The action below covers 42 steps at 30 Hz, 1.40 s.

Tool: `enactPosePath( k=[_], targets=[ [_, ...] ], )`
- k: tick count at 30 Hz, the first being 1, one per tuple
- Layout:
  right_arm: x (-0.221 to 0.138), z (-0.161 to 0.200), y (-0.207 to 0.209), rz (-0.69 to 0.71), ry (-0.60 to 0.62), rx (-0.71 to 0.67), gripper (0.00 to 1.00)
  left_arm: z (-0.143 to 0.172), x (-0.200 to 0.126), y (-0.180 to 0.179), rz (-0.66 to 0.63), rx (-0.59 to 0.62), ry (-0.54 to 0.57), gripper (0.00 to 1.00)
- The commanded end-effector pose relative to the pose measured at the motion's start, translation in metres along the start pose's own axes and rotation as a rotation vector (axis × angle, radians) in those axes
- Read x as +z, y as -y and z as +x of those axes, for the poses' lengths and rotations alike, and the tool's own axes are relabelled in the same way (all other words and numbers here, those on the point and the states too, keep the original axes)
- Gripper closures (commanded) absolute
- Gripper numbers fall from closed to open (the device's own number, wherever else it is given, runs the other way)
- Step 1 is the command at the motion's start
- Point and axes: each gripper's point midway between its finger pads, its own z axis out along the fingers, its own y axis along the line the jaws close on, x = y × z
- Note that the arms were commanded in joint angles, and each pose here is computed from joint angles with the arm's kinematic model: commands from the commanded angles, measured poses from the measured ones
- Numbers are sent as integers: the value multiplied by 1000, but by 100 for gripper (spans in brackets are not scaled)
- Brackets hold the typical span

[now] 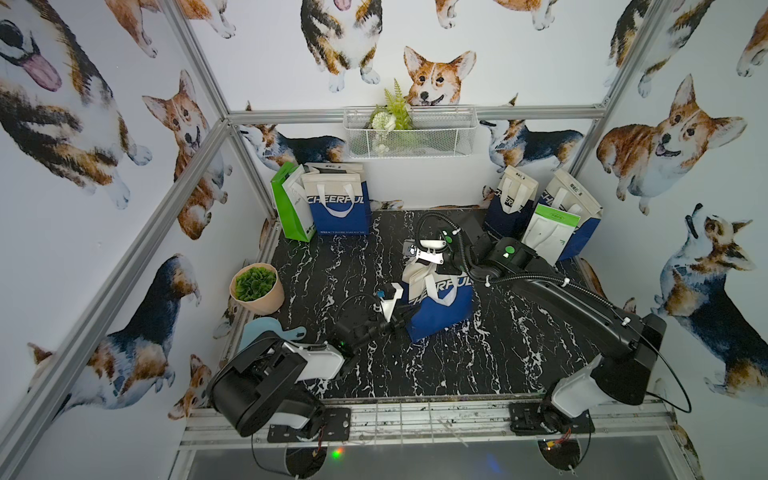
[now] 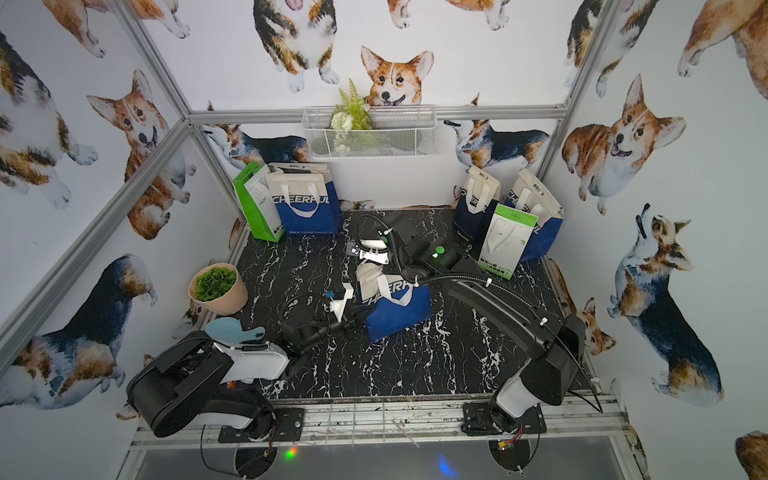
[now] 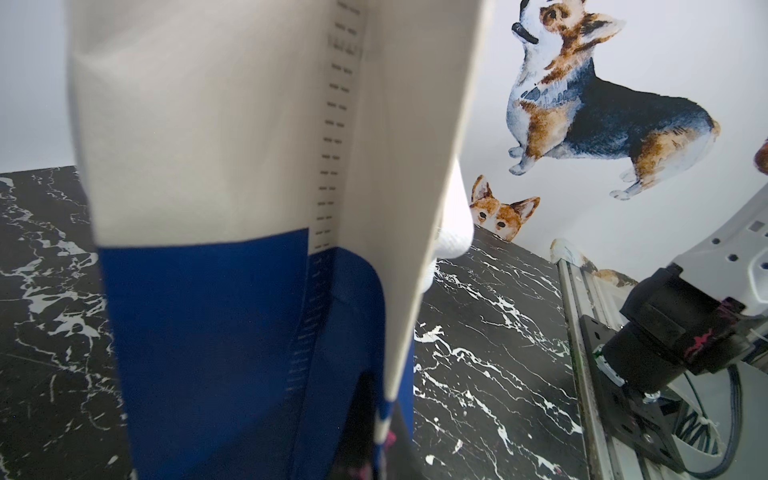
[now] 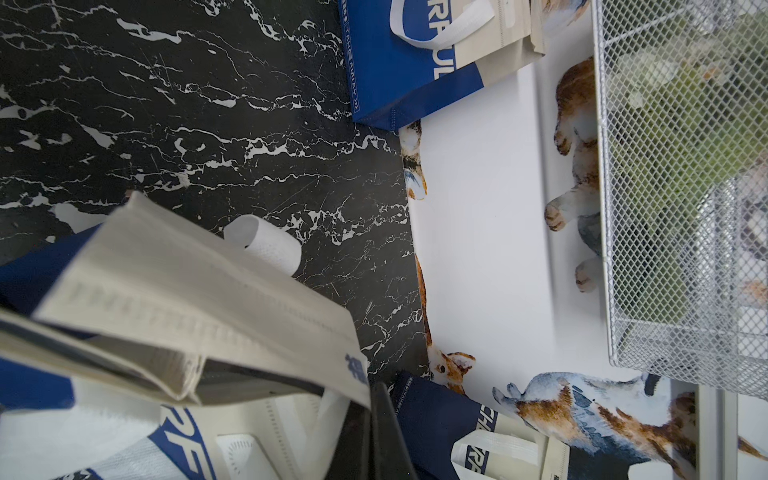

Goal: Open the takeout bag
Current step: Open the takeout bag at the center of the board.

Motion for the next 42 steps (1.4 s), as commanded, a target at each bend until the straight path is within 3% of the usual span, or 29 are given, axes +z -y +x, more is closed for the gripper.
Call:
enactPosePath(
  k=[1,11,18,22,30,36,42],
  targets=[
    [-3,-5,19,41,11,-17,100,2,0,6,30,11,-9,100],
    [-3,-9,29,35,-15,-48,100,1,-1,5,24,14,-7,100],
    [-1,-8,9,-10,40,73,100,1,-2,3,10,19,-5,100],
    [13,3,-7,-23,6,106,100,3,-1,3,11,17,-9,100],
    [17,10,-9,27,10,208,100,1,-2,3,13,18,-4,100],
    [19,18,-11,39,-31,221,79,0,-2,4,15,15,-3,100],
    [23,24,-18,25,-55,223,76,0,-2,3,10,14,-3,100]
  ],
)
